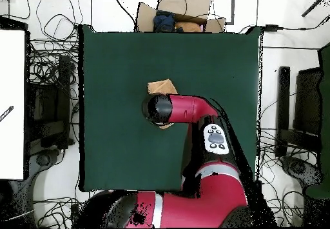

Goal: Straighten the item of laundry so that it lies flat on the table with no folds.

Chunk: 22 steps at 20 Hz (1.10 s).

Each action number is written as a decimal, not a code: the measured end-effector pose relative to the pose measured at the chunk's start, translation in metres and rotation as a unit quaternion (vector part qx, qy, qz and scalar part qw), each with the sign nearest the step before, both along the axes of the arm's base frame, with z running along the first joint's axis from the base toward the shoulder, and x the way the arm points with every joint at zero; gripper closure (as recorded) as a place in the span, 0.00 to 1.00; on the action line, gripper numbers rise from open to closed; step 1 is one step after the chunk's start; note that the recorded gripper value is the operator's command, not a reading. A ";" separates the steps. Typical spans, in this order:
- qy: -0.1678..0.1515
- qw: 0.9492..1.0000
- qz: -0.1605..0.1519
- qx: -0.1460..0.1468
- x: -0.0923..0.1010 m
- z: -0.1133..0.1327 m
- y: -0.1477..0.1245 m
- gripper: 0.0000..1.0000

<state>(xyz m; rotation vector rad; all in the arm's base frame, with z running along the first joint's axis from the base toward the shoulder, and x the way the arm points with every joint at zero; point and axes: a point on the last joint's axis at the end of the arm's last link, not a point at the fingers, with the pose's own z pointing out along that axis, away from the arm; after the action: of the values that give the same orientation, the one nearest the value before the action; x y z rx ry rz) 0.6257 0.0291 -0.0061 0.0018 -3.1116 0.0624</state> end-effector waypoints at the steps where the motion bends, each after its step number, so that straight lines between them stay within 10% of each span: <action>1: 0.000 1.000 0.000 0.000 0.000 -0.001 0.000 0.00; 22: -0.004 1.000 0.009 -0.010 -0.001 -0.011 0.006 0.00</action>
<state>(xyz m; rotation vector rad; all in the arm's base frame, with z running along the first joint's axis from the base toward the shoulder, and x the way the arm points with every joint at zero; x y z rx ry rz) 0.6245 0.0347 -0.0171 0.0306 -3.1192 0.0940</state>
